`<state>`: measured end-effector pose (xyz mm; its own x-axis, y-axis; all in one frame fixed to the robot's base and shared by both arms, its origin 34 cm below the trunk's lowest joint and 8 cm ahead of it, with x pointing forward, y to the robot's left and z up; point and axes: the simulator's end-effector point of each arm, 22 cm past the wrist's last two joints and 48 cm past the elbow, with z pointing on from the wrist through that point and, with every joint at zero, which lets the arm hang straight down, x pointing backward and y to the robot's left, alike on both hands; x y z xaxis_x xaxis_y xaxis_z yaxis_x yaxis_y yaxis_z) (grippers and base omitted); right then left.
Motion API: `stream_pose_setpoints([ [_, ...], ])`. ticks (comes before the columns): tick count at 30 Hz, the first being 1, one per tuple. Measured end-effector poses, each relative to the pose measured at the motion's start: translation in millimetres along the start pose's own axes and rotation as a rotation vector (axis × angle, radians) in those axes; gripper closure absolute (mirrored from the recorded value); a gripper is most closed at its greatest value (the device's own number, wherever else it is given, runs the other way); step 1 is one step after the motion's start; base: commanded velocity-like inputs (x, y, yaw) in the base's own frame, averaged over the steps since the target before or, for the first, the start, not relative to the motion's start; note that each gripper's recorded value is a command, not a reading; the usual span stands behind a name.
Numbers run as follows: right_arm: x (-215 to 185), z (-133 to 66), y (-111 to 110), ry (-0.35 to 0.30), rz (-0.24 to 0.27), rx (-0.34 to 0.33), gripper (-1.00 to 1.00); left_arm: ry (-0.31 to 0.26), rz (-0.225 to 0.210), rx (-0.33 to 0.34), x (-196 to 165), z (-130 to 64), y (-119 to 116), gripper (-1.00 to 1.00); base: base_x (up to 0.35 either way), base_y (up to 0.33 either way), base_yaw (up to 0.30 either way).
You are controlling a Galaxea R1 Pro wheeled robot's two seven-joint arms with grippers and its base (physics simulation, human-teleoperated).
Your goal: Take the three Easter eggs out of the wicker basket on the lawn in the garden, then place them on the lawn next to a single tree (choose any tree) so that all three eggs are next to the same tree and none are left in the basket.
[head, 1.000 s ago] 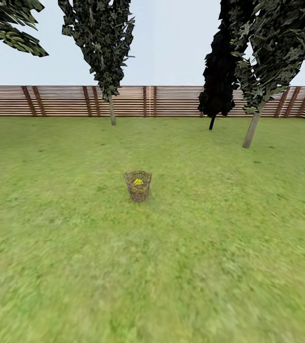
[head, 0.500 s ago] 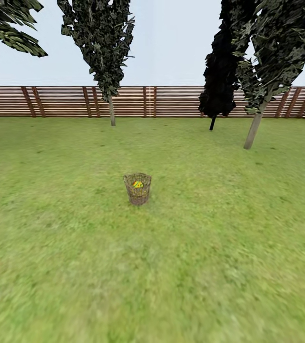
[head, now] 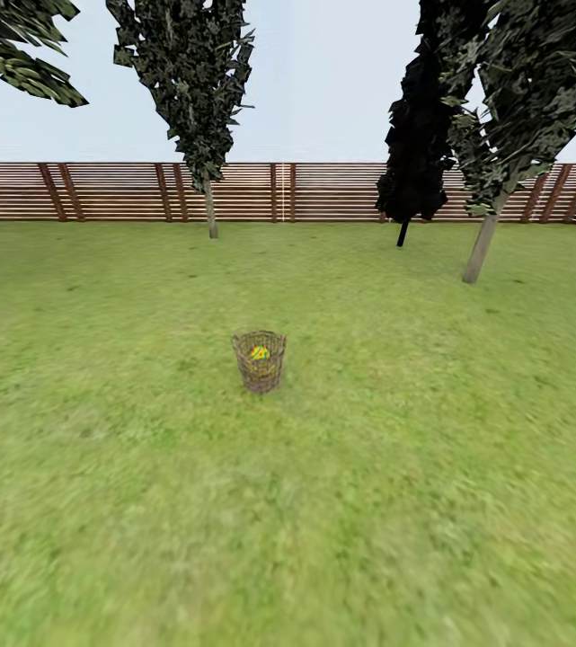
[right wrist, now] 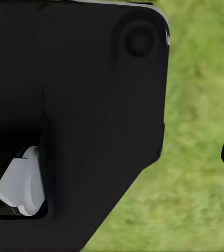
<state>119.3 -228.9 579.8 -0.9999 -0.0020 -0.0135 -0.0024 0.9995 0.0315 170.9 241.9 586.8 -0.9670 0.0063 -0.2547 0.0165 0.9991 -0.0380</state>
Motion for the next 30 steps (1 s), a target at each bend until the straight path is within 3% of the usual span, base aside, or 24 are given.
stream_pose_setpoints([
  [30, -0.1, 0.0, -0.8, 0.0, -0.001, 0.001, -1.0, 0.0, 0.0, 0.0, 0.0, 0.0, 0.0, -1.0, 0.162, 0.0, 0.0],
])
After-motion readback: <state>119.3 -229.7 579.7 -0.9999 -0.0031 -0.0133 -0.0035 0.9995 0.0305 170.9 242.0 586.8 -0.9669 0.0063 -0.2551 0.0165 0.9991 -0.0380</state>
